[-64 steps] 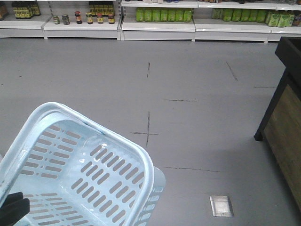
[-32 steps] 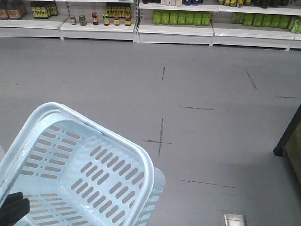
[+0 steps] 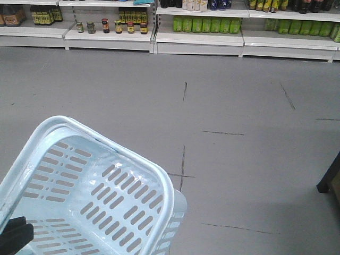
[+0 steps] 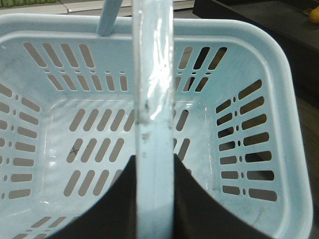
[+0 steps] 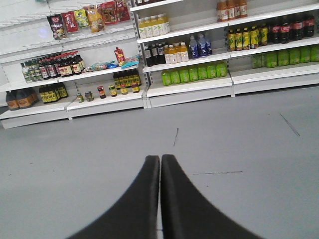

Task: Pick three apples into basket with both arms
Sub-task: 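Drive the base around the table while holding the basket in the left gripper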

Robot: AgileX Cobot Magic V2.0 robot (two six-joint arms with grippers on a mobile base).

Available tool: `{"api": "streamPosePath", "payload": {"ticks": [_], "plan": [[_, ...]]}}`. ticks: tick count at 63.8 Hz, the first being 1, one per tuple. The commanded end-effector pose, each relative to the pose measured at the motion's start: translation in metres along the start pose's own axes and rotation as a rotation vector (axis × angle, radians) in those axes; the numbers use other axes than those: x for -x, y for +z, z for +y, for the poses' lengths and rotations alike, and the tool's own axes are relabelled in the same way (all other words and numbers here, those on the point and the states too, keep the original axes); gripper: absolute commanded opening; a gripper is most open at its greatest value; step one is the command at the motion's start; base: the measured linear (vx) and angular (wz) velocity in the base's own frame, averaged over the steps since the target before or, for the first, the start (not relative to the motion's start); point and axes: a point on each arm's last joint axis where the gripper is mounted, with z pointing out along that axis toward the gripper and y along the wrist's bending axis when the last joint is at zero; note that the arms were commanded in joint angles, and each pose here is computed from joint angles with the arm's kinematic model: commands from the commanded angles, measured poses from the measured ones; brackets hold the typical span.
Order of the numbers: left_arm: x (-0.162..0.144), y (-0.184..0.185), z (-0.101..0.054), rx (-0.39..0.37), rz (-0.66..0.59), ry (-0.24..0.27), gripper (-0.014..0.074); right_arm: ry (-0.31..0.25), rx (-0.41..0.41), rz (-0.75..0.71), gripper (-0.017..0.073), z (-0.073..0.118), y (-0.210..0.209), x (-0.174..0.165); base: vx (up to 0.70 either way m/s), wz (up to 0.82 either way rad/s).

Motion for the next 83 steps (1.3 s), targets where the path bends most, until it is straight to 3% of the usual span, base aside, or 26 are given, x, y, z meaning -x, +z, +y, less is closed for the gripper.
{"api": "streamPosePath", "payload": {"ticks": [1, 83], "plan": [[0.0177, -0.0040, 0.0006, 0.021, -0.118, -0.031, -0.0006, -0.015, 0.013, -0.077, -0.0008, 0.0008, -0.0005, 0.0034, 0.28, -0.05], [0.0177, -0.0040, 0.0005, 0.020, -0.117, -0.031, -0.0006, -0.015, 0.013, -0.077, -0.0008, 0.0008, -0.0005, 0.0034, 0.31, -0.11]]}}
